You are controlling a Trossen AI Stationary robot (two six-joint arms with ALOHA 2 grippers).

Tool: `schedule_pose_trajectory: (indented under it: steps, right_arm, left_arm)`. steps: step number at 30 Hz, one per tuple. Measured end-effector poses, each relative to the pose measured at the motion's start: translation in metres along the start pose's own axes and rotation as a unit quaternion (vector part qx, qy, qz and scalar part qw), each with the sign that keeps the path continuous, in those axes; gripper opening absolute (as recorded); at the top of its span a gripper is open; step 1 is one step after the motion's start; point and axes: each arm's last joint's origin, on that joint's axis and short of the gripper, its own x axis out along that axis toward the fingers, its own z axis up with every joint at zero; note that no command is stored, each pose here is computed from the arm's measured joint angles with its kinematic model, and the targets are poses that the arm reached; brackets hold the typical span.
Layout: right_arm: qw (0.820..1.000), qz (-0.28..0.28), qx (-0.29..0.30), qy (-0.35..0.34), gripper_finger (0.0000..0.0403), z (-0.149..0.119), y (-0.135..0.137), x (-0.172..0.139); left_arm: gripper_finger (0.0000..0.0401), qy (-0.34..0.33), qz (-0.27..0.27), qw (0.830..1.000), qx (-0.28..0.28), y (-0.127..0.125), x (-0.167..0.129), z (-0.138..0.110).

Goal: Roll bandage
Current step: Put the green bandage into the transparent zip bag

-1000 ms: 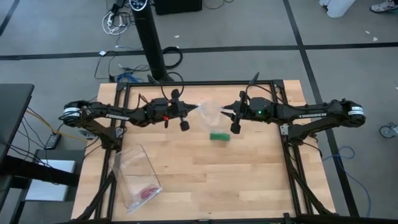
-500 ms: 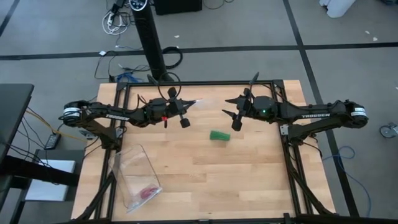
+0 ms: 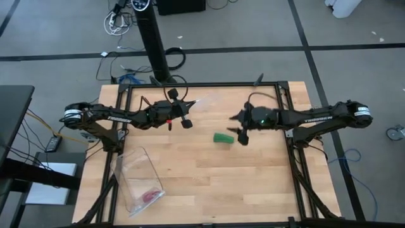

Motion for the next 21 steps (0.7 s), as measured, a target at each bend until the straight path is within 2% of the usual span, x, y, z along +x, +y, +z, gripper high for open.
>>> schedule_pose_trajectory:
  steps: [5,10,16,21]
  right_arm:
    - [0.999,0.018,0.012,0.042,0.0258,-0.02,0.02,0.023]
    - [0.998,0.015,0.015,0.064,0.0276,-0.023,0.032,0.047]
    - [0.987,-0.007,0.004,0.162,0.0282,-0.011,0.036,0.076]
    - [0.965,-0.023,-0.02,0.26,0.0282,0.005,0.038,0.097]
  left_arm:
    - [0.0001,0.026,0.02,0.999,0.02,-0.001,-0.001,-0.006]
    - [0.0001,0.04,0.014,0.999,0.025,-0.002,-0.001,-0.009]
    - [0.0001,0.051,0.009,0.998,0.019,-0.003,-0.001,-0.011]
    - [0.0001,0.061,0.004,0.998,0.02,-0.004,-0.002,-0.013]
